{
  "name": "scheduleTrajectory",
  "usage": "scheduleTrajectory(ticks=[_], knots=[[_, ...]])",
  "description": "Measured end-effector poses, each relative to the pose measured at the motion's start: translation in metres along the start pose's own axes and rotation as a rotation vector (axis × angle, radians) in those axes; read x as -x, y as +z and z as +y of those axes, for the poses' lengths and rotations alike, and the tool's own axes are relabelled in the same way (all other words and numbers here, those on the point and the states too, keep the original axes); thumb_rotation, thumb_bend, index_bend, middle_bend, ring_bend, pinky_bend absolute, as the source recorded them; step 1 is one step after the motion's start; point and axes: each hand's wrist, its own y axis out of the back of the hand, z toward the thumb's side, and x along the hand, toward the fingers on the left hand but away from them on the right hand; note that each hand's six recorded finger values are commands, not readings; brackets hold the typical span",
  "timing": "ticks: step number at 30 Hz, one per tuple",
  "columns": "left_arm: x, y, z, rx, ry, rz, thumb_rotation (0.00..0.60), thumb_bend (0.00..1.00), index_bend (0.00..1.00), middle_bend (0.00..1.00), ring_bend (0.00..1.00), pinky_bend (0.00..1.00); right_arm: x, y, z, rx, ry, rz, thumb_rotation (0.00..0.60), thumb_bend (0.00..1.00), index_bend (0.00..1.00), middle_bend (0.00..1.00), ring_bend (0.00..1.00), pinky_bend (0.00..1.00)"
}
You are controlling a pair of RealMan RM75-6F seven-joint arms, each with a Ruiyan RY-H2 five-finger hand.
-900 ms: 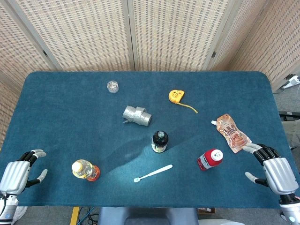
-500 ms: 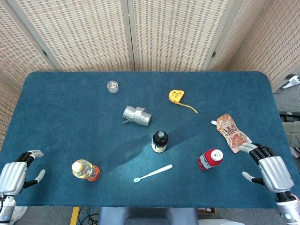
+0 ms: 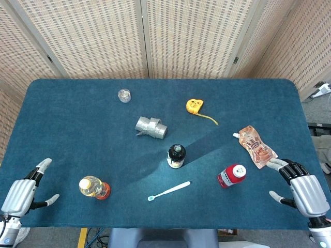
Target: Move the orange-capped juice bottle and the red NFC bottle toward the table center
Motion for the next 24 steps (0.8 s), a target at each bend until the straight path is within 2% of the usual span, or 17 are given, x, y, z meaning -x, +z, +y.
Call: scheduleTrajectory(ticks=[4, 9, 16, 24], knots=[[-0.003, 0.006, -0.002, 0.052, -0.038, -0.021, 0.6, 0.06, 0.0, 0.0, 0.08, 0.26, 0.0, 0.0, 0.001, 0.0, -0.003, -0.001, 0.6, 0.03, 0.3, 0.25, 0.2, 0.29], [-0.008, 0.017, -0.007, 0.17, -0.128, -0.059, 0.6, 0.06, 0.0, 0.0, 0.07, 0.25, 0.0, 0.0, 0.0, 0.002, -0.002, -0.001, 0.6, 0.03, 0.3, 0.25, 0.2, 0.29], [-0.012, 0.03, -0.014, 0.252, -0.244, -0.108, 0.6, 0.06, 0.0, 0.0, 0.07, 0.25, 0.0, -0.002, 0.003, 0.009, -0.007, -0.003, 0.6, 0.03, 0.3, 0.25, 0.2, 0.29], [-0.019, 0.048, -0.021, 0.329, -0.273, -0.162, 0.6, 0.06, 0.0, 0.0, 0.07, 0.25, 0.0, -0.003, 0.005, 0.011, -0.012, -0.004, 0.6, 0.03, 0.3, 0.25, 0.2, 0.29]])
